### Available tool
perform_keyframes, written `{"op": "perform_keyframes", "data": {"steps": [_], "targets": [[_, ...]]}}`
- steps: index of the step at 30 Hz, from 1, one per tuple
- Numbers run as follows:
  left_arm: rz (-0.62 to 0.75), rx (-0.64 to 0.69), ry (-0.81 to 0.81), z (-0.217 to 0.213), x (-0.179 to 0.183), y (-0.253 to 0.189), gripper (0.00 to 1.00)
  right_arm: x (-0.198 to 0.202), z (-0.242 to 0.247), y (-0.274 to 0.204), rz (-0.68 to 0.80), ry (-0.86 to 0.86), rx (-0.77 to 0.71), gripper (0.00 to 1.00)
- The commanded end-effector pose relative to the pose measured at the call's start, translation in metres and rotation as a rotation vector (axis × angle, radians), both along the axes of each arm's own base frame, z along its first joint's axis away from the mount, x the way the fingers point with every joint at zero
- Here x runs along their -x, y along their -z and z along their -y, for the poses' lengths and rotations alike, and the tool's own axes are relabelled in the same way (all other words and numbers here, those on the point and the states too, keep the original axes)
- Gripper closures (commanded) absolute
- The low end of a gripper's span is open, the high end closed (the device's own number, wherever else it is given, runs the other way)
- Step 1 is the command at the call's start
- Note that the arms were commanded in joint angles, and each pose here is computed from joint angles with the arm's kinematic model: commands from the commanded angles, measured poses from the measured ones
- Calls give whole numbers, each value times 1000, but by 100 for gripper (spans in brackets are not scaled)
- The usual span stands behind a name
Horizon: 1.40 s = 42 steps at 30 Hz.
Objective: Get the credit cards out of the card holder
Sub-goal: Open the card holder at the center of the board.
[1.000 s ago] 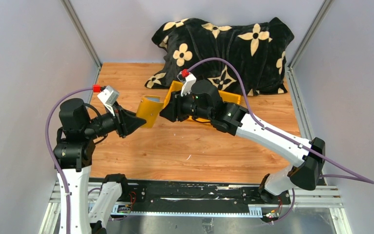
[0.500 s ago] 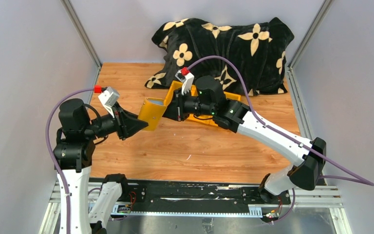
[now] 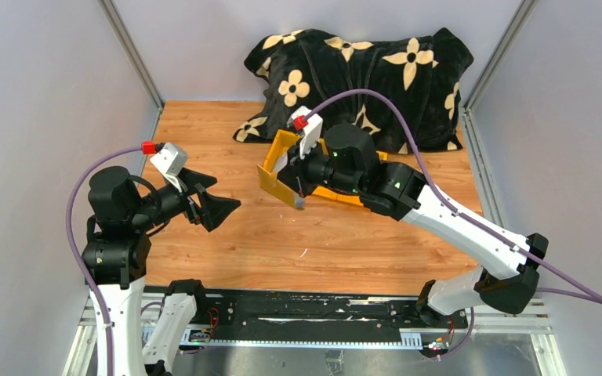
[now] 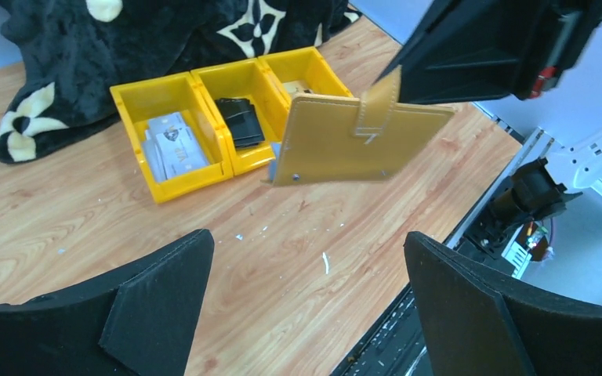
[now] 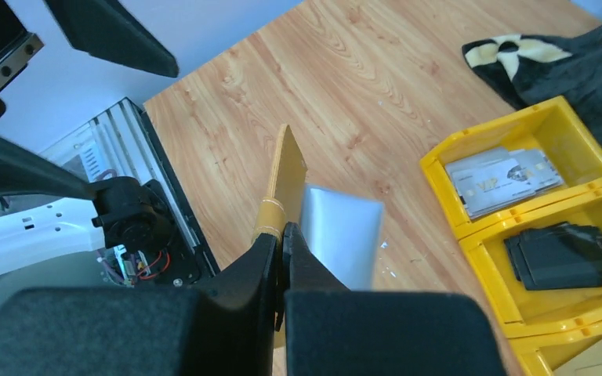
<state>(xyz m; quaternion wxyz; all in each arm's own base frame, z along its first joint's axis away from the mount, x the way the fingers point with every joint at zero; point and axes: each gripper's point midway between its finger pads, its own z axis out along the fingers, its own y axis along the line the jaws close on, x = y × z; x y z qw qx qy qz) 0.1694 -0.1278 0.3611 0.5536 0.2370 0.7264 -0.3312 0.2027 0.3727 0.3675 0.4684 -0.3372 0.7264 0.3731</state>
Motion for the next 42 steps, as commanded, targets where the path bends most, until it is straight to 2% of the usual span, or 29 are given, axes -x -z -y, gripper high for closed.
{"op": "perform_keyframes", "data": {"steps": [1,6,10,15,16,22,29,31,38,42], "targets": [[8,-8,-15,-2,-2,2,0,0,9,-13,165,73,103,100],[-29,19,19,3,5,11,0,-11,-1,-13,242,249,230,100],[4,12,41,6,14,12,0,-17,-16,-12,277,403,329,100],[42,3,75,9,26,15,0,-6,-46,-29,272,424,289,100],[75,-27,57,5,25,19,0,4,-65,-36,268,406,248,100],[178,-128,-70,-15,11,29,0,19,-90,-51,288,399,179,100],[275,-104,-156,-23,3,10,1,28,-105,-57,269,370,115,100],[266,-92,-154,-22,0,9,8,31,-105,-57,264,363,112,100],[297,-135,-196,-30,-7,6,52,31,-89,-58,263,376,113,100],[307,-141,-226,-35,-10,4,70,33,-84,-62,257,360,99,100]]}}
